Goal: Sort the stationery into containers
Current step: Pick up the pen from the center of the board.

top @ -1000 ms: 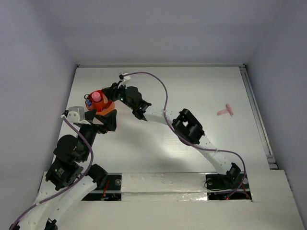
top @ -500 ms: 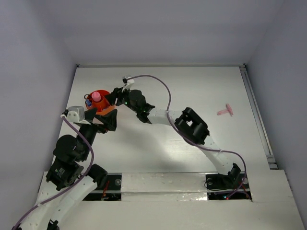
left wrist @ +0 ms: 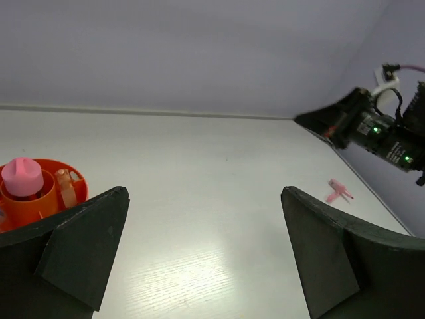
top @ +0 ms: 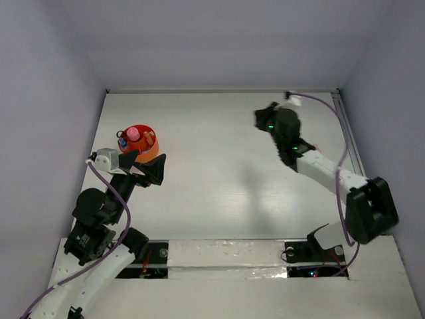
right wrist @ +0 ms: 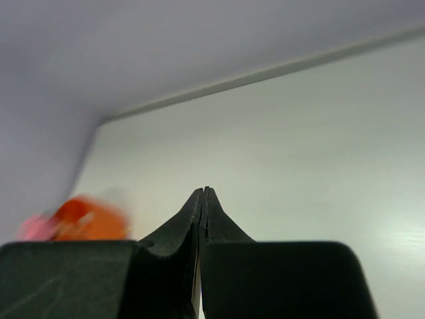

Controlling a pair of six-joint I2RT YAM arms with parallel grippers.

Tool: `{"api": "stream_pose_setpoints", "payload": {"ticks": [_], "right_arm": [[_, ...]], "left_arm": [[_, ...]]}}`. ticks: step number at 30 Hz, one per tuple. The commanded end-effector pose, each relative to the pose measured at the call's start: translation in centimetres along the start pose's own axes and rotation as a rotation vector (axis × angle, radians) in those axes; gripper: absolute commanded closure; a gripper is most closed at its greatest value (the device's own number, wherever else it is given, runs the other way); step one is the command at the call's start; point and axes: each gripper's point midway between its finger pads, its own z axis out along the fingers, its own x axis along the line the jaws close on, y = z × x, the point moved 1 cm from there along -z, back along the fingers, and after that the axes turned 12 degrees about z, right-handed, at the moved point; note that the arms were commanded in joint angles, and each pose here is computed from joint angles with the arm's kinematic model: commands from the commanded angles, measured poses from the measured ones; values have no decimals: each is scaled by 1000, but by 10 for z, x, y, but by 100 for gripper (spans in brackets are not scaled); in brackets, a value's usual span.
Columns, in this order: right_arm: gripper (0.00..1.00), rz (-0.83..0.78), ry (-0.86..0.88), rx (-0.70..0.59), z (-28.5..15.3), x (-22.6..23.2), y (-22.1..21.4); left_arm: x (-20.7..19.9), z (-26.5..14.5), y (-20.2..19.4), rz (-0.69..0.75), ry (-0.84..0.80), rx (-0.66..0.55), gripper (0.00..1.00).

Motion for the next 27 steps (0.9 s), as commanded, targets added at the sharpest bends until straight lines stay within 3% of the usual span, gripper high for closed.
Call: {"api": "stream_pose_setpoints", "payload": {"ticks": [1,3,7,12,17,21,25,27], "right_arm": [[100,58,-551,-20,-76,-173,29],[94,93,-669,-118,-109,-217,66],[51,51,-910,-159,-163,-281,81],[47,9,-1005,-86,-177,-302,83],[27,11,-1029,34,-166,-314,67],[20,51,-990,80,-145,-322,64],[19,57,-1010,124,-129,-336,60],[22,57,-1027,146,-127,-341,56]], "left_arm": [[-9,-4,17,-9,-63,-75,1],[-11,-5,20,-12,-76,-85,1],[-14,-8,21,-7,-98,-96,1],[-15,-10,21,-7,-109,-98,1],[-18,-12,23,-8,-124,-105,1],[-18,-13,23,-6,-127,-106,1],[-19,-11,21,-5,-132,-100,1],[-19,-11,21,-5,-134,-100,1]]}}
